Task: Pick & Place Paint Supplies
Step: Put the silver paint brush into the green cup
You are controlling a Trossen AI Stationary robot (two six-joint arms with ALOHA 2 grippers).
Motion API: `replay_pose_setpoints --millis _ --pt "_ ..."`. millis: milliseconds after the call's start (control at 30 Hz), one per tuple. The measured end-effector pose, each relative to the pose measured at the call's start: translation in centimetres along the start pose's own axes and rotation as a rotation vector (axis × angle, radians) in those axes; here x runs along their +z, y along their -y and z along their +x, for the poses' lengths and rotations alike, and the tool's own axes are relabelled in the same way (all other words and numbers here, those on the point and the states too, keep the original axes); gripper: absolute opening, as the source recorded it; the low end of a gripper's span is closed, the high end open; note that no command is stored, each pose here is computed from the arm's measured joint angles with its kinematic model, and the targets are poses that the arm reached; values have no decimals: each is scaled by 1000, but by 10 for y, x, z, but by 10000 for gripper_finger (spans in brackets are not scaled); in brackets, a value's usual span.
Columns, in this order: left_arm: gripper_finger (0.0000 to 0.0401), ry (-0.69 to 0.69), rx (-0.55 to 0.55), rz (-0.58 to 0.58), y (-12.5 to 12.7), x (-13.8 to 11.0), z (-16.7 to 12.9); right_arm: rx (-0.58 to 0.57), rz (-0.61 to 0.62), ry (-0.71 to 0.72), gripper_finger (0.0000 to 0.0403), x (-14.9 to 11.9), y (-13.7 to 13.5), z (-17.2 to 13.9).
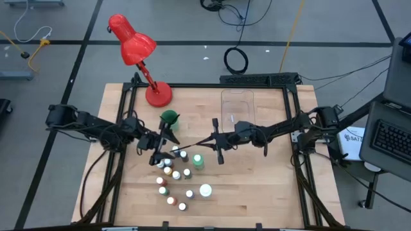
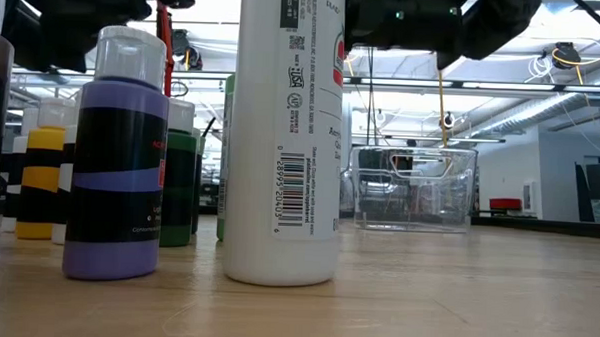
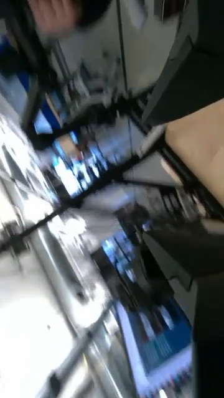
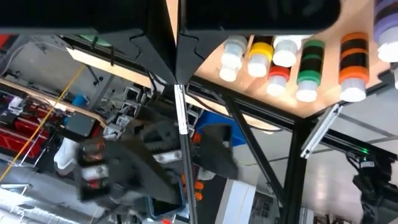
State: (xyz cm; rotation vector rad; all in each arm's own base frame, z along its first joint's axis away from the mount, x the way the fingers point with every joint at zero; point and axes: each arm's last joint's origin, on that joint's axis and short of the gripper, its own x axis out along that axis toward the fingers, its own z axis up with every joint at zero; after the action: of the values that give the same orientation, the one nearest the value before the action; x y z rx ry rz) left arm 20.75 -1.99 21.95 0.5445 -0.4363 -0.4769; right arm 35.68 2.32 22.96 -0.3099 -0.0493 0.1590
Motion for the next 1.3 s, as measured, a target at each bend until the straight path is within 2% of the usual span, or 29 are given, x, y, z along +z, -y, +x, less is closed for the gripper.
replay_pose_setpoints --millis 133,367,567,733,1100,1200,1300 --pt "311 56 -98 57 4 1 3 -5 -6 -2 0 -1 1 0" --pt "298 150 -156 148 10 10 6 -3 -23 -4 0 -1 1 0" --pt "263 118 -64 109 6 11 7 13 -60 2 0 1 -4 0" --pt "247 123 -54 93 4 13 9 22 -102 5 0 2 -7 1" --pt "254 139 -23 50 -9 20 21 34 -147 -26 0 -1 -9 1" --pt "237 123 -40 19 -14 18 33 22 -147 -25 0 -2 -6 0" --pt "214 79 -107 -7 -15 10 44 18 -159 -8 0 0 -6 0"
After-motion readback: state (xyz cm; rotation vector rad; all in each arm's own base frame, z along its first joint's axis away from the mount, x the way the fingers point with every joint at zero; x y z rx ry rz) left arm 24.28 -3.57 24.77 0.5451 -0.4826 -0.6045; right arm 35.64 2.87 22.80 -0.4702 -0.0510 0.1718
